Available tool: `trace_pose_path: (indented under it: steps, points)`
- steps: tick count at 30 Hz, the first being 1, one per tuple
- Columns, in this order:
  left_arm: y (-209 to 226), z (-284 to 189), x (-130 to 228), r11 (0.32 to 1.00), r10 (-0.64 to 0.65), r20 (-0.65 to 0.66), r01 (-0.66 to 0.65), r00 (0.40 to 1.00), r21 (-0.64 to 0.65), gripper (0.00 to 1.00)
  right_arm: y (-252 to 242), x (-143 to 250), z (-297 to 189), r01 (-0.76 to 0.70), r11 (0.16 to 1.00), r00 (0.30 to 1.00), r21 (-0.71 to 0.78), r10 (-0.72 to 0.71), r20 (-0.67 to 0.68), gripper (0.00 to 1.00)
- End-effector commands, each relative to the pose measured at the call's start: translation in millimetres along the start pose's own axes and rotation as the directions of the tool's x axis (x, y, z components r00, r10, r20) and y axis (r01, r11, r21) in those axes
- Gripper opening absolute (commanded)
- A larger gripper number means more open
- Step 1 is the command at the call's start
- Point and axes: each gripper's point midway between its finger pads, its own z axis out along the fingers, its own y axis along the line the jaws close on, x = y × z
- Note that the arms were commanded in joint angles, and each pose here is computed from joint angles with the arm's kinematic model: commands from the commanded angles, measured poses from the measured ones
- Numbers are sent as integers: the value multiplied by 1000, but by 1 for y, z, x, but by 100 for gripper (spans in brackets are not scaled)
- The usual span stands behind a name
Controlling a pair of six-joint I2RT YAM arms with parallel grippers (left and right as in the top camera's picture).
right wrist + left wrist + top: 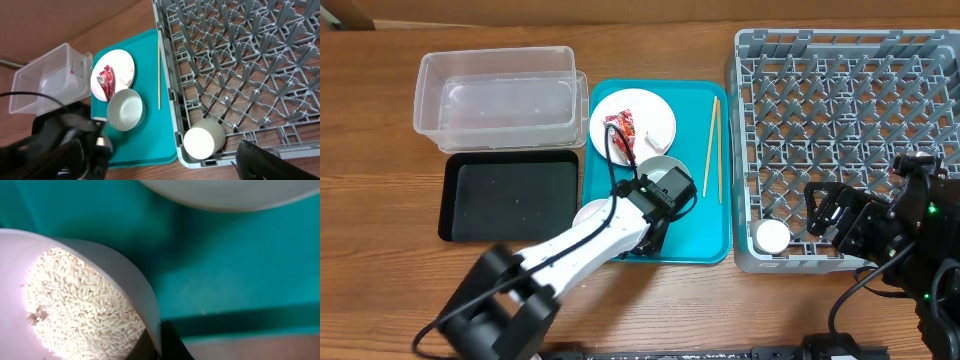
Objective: Sort waste into correct bins and load items into the dishwasher
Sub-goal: 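Grasp the pink bowl of rice with the left gripper, then carry the bowl over the black tray and tip the rice out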
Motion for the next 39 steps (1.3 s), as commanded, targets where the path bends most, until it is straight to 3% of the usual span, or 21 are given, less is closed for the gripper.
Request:
trace_pose_path:
  steps: [1, 6, 11, 16, 18, 25, 30, 35, 39]
  points:
    - [-2, -63, -26, 990, -83, 157, 64, 984, 123, 4, 2, -3, -3, 0, 1000, 1000, -3, 0, 15, 100]
    - [25, -96, -31, 948, -244, 178, 195, 953, 253, 4, 1, -1, -3, -1, 1000, 1000, -1, 1, 9, 100]
    - [70, -96, -40, 832, -421, 51, 364, 905, 419, 4, 0, 0, -3, -1, 1000, 1000, 1, 1, 5, 100]
    - [105, -84, -51, 615, -473, -95, 405, 876, 676, 4, 0, 0, -3, -2, 1000, 1000, 2, 2, 3, 100]
    - [120, -71, -55, 477, -490, -163, 420, 857, 772, 4, 0, 0, -3, -2, 1000, 1000, 2, 2, 3, 100]
    - [143, -47, -64, 192, -489, -245, 378, 837, 906, 4, 0, 0, -3, -2, 1000, 1000, 2, 2, 4, 100]
    - [162, -63, -66, 4, -530, -222, 264, 819, 965, 4, 1, -1, -3, -1, 1000, 1000, 0, 1, 8, 100]
    - [179, -75, -68, -54, -582, -189, 194, 791, 980, 4, 1, -1, -3, -1, 1000, 1000, 0, 1, 8, 100]
    - [183, -71, -65, -22, -591, -157, 178, 792, 984, 4, 1, -2, -3, 0, 1000, 1000, -2, 0, 12, 100]
